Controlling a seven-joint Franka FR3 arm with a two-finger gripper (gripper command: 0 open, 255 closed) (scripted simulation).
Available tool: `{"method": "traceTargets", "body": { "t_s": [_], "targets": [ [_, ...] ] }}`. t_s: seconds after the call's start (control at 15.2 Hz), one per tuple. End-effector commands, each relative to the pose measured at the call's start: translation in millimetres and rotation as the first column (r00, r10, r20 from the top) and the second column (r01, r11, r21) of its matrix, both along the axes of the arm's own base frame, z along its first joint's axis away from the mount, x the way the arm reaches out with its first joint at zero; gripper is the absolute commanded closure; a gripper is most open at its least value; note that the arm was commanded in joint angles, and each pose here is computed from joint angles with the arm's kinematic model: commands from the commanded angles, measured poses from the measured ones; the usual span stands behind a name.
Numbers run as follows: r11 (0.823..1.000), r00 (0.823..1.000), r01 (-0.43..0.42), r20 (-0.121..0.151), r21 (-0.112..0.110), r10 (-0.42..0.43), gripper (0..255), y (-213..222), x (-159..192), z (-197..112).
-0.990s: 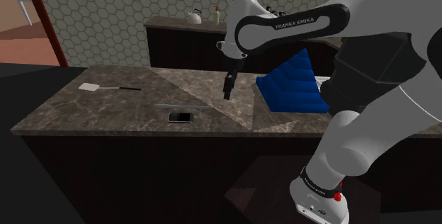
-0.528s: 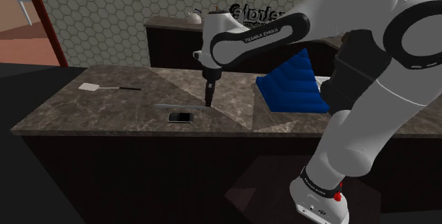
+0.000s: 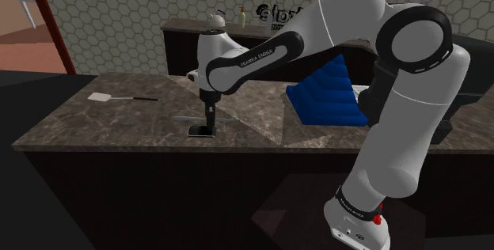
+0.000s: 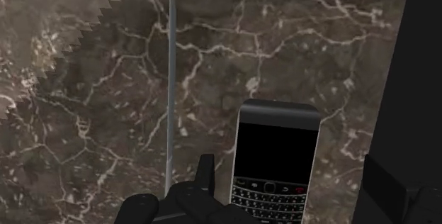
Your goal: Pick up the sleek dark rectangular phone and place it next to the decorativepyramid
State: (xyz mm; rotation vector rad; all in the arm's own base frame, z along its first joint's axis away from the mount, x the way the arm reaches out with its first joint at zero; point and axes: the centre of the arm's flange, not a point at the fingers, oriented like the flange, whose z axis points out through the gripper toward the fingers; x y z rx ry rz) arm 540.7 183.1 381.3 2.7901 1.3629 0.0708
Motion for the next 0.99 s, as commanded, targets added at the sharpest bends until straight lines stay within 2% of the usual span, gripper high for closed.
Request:
{"method": "traceTargets", "body": {
  "t_s": [0.0, 0.53, 0.92],
  "targets": [
    [0.999, 0.999, -0.047, 0.006, -0.002, 0.047, 0, 14.0, 12.2, -10.8],
    [0.999, 0.999, -0.047, 0.005, -0.002, 0.047, 0, 13.6, 14.7, -50.7],
    [0.999, 0.999, -0.047, 0.006, -0.002, 0.047, 0, 13.6, 14.7, -50.7]
  ]
}}
